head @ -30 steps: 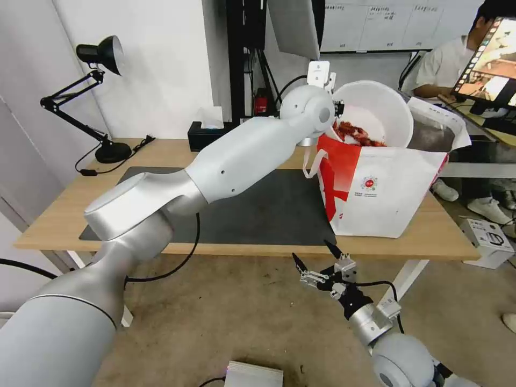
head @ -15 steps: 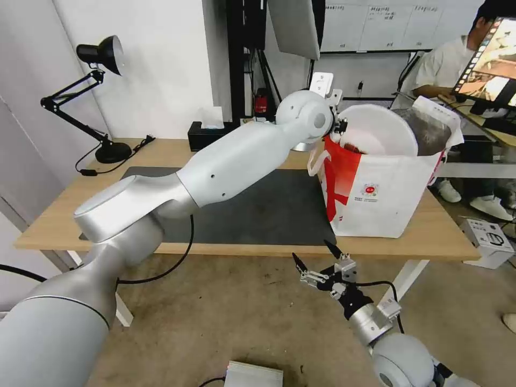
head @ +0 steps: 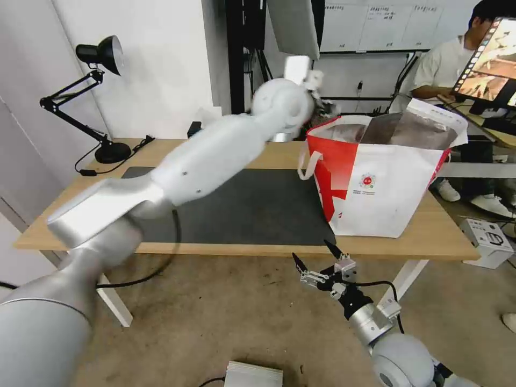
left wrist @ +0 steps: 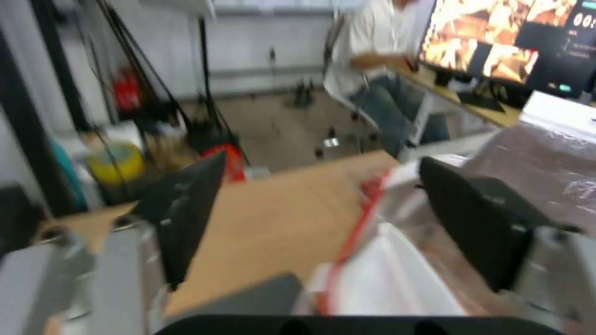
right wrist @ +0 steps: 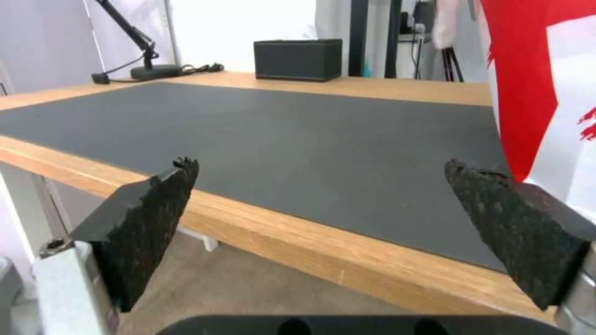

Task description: Pick up the trash from the table and place it into the takeout bag.

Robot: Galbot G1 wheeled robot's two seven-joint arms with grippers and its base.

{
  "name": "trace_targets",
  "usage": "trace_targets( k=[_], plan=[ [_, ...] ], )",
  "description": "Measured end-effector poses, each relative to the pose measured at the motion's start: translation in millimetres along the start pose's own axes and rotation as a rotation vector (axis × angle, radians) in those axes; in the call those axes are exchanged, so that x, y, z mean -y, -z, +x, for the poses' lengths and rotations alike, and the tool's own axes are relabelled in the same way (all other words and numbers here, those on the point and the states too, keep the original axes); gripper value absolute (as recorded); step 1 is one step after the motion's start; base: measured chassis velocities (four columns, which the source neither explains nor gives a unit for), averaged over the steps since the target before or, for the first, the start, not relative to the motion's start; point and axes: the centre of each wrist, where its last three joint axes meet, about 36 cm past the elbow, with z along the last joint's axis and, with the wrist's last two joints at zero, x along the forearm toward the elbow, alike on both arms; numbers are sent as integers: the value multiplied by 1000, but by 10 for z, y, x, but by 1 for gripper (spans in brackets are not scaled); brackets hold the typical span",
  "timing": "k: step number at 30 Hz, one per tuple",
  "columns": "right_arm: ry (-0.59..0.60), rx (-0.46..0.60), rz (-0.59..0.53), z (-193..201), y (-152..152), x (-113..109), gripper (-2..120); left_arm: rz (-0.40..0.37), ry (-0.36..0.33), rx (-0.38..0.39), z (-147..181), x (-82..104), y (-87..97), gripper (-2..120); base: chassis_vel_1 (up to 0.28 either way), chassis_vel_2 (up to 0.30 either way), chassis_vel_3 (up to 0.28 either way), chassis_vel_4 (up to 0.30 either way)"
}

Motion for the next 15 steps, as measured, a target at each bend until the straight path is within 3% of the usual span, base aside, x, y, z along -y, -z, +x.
trace_targets(
  k=[2,4,5,7,8,11,12,15],
  plan=[
    [0,0,0,0,0,0,100,-39,9,38,104,-96,-76,93,0,0,0,0],
    [0,0,0,0,0,0,100,-108,19,96,346,-368,-250,99,0,0,0,0],
    [0,0,0,0,0,0,100,-108,19,96,346,-368,-250,99,0,0,0,0],
    [0,0,0,0,0,0,100,-117,36,101,585,-651,-400,100,0,0,0,0],
    [0,0,0,0,0,0,100,-117,36,101,585,-651,-400,100,0,0,0,0],
    [0,0,0,0,0,0,100,-128,78,115,973,-1154,-710,100,0,0,0,0],
    [0,0,0,0,0,0,100,-128,78,115,973,-1154,-710,100,0,0,0,0],
    [0,0,0,0,0,0,100,-100,105,104,1305,-1472,-1002,100,0,0,0,0]
  ],
)
